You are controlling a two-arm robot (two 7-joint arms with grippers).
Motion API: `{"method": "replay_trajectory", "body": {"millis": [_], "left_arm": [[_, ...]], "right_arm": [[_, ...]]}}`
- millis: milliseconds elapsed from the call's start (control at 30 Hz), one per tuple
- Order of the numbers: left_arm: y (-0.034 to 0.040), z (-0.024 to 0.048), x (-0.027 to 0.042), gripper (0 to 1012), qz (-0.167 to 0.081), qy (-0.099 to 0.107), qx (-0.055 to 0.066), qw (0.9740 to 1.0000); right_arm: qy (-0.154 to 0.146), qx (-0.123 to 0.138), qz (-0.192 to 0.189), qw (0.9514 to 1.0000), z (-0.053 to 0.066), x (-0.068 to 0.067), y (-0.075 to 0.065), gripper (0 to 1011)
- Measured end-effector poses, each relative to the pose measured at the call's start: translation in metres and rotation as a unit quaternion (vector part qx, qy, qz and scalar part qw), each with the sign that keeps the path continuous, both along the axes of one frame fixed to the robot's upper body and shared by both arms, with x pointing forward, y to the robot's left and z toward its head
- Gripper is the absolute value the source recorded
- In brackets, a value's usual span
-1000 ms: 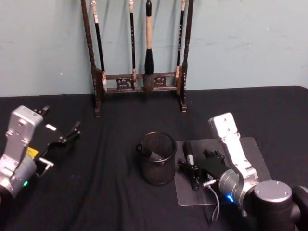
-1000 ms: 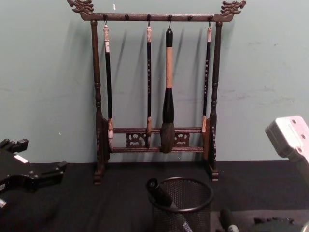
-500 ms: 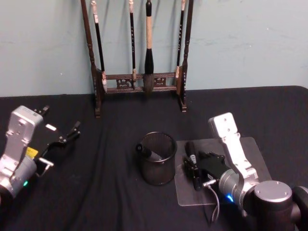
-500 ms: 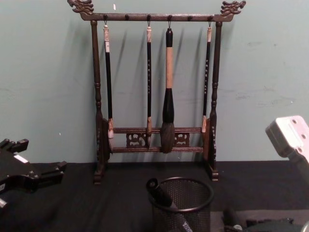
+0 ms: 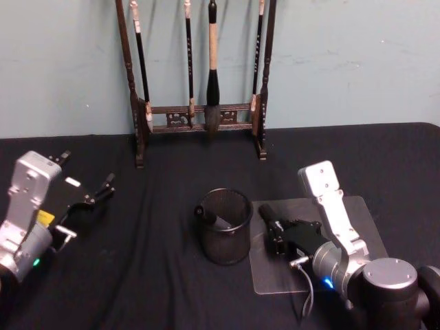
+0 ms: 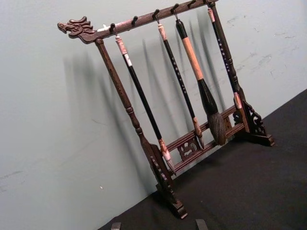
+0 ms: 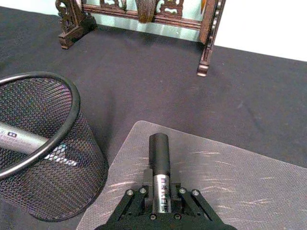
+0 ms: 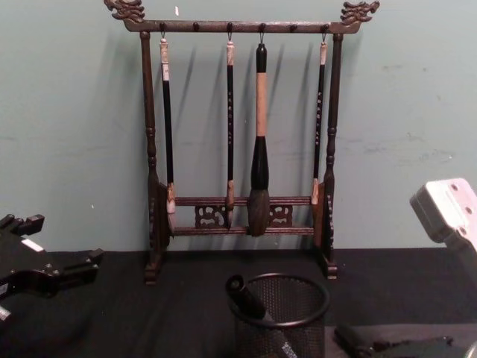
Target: Pick up the water-based marker from the table and place it into the pen holder.
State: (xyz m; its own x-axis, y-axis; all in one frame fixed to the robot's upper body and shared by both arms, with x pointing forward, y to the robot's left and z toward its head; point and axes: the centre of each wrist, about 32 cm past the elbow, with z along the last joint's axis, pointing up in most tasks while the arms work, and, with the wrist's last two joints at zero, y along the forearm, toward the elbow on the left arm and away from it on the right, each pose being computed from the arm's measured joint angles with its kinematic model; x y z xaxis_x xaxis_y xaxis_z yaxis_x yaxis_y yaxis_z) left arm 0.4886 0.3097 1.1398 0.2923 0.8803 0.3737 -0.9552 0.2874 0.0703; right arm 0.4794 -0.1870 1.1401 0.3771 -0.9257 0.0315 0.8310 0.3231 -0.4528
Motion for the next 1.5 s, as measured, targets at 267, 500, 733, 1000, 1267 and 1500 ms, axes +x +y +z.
{"method": "replay_trajectory", "body": {"millis": [267, 500, 733, 1000, 1267, 1500], "left_arm": [[0.0000, 0.0000, 0.0000, 1009, 0.000, 0.000, 0.000, 1.0000], [0.0000, 0.0000, 0.0000, 1009, 0.000, 0.000, 0.000, 1.0000], [0.0000, 0.0000, 0.0000, 1009, 0.000, 0.000, 0.000, 1.0000], [0.0000, 0.0000, 0.0000, 1009, 0.000, 0.000, 0.000, 1.0000], [0.0000, 0.0000, 0.0000, 1009, 0.000, 0.000, 0.000, 1.0000], [0.0000, 0.0000, 0.0000, 1009, 0.000, 0.000, 0.000, 1.0000]], "right_arm": [[0.000, 0.000, 0.000, 1.0000, 0.000, 0.000, 0.000, 209], [-0.010, 0.019, 0.002, 0.9998, -0.001, -0.001, -0.003, 209], [-0.035, 0.047, 0.009, 0.9982, -0.002, -0.004, -0.008, 209], [-0.072, 0.069, 0.014, 0.9949, -0.003, -0.009, -0.012, 209], [-0.108, 0.072, 0.021, 0.9913, -0.005, -0.014, -0.012, 209], [-0.138, 0.068, 0.033, 0.9875, -0.008, -0.019, -0.011, 209]]}}
